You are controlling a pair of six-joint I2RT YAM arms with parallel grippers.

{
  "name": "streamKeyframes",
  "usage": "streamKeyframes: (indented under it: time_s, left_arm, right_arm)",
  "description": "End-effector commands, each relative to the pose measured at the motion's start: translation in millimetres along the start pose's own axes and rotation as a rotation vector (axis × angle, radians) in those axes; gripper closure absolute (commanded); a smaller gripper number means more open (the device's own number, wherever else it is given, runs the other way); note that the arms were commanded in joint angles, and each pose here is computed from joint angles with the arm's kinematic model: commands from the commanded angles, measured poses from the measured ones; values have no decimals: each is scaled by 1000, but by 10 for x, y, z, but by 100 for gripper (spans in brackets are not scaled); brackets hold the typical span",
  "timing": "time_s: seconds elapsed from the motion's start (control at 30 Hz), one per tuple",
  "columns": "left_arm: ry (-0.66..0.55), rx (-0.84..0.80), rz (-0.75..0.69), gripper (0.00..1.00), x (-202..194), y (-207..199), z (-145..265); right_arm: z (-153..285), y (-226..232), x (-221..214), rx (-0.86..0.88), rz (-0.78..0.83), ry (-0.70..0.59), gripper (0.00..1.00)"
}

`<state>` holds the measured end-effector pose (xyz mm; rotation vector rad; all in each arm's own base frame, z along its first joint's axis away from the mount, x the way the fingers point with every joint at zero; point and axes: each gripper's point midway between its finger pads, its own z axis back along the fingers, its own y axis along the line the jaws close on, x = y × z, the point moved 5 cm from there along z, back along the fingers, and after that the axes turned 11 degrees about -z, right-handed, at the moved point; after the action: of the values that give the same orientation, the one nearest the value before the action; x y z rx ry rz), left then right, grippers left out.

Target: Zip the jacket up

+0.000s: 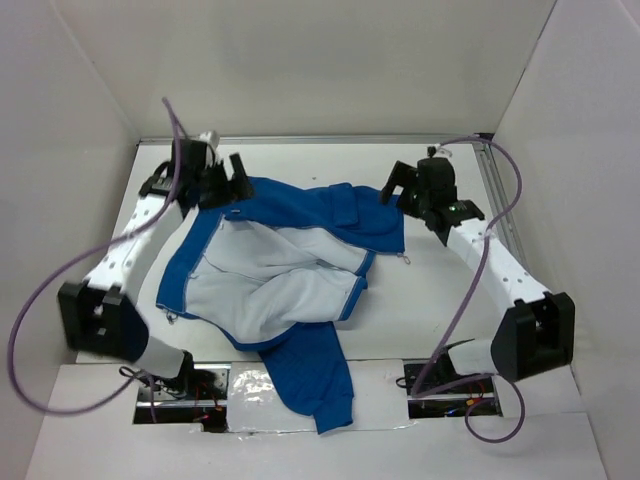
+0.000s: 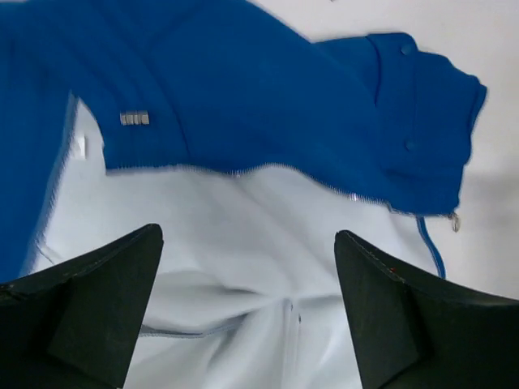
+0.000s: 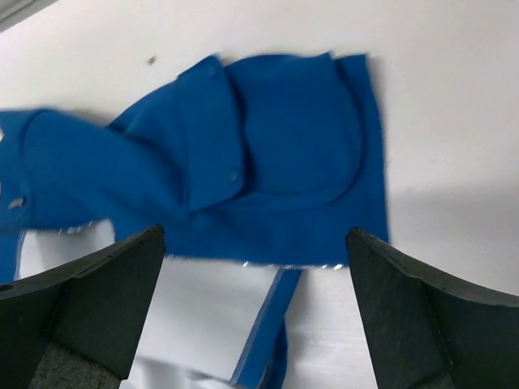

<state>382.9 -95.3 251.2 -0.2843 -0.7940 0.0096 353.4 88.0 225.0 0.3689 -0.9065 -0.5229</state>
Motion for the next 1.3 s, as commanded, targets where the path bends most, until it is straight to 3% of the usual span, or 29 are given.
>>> streamKeyframes:
  time_s: [0.0,0.07,0.1,0.13,0.27,0.5,0.6,0.63,0.73,0.97,1.07,1.2,1.27]
  left_arm:
    - [64,-42,119,1,-651,-39,353]
    - [83,-68,187,1,-903,-54,405]
    - [18,-129,164,1,-890,-116,447]
    - [57,-156,161,1,-1107,-91,369]
    - [166,-217,148,1,-1359,-150,91]
    - [278,-254,122,1,-1275,-145,-517]
    - [317,-236,131,1,-1171,-103,-857]
    - [388,-212,145,1,-1298,-44,-1041]
    - [397,-218,131,1,-1081,-68,-1303]
    - [379,-305,80,1,-565,-204,-2086]
    - [316,-369,42,1,-247,-319,-2279]
    - [181,-447,-20,1,255,-506,-2180]
    - [80,-426,-59,1,564,-582,-1717]
  right_arm:
    - [135,60,-458,66,30,105,0]
    - [110,-42,-700,31,-23,162,0]
    - [87,-84,-791,11,-47,189,0]
    - [68,-105,-859,1,-80,211,0]
    - [-94,-10,-1134,51,-28,325,0]
    - [-654,95,-1191,-125,31,368,0]
    - [-921,68,-1197,-181,-9,436,0]
    - [-1049,58,-1196,-216,-22,454,1]
    - [-1292,21,-1191,-246,-81,523,1]
    - [-1788,-213,-697,-316,-246,522,1]
    - [-1982,-411,-148,-331,-285,398,1]
    - [-1777,-102,593,-243,-178,230,2]
    - [-1423,132,778,-206,-18,131,2]
